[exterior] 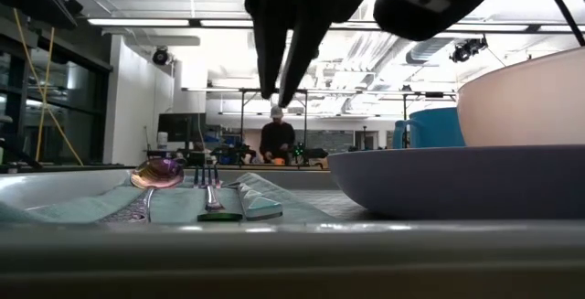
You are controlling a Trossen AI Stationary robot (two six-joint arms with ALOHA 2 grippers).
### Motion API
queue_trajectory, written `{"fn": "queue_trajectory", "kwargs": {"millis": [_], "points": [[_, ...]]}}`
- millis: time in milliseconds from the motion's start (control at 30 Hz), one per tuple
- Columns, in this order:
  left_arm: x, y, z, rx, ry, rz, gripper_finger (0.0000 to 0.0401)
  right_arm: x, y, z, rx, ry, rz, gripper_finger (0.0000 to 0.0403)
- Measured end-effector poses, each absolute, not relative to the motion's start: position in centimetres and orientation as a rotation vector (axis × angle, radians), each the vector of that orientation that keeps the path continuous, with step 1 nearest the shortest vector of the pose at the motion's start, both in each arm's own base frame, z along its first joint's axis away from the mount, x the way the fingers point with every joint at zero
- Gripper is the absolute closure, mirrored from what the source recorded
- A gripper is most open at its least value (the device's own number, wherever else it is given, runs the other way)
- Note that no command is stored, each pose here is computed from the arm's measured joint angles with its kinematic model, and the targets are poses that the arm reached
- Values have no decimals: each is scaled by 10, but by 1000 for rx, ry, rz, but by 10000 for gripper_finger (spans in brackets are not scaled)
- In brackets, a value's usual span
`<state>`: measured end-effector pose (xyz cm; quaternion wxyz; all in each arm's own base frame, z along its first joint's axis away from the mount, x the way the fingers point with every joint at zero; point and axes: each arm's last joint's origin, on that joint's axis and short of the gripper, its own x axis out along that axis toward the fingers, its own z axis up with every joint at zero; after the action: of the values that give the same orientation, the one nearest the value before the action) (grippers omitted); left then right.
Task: Set up tray
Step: Adjust the blue napkin
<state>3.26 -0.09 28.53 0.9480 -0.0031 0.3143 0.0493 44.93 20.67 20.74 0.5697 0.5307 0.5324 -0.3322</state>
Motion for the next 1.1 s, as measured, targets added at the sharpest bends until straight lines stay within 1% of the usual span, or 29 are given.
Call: {"fn": "queue_trajectory", "kwargs": {"millis": [267,633,1100], "points": [[33,-1,285,-3,640,99,345,443,225,205,1269,1214,-792,402],[33,-1,285,-1,641,94,345,444,226,167,1290,1226,-804,402],[33,-2,285,-6,645,79,345,443,225,165,1281,1244,-813,403]]}}
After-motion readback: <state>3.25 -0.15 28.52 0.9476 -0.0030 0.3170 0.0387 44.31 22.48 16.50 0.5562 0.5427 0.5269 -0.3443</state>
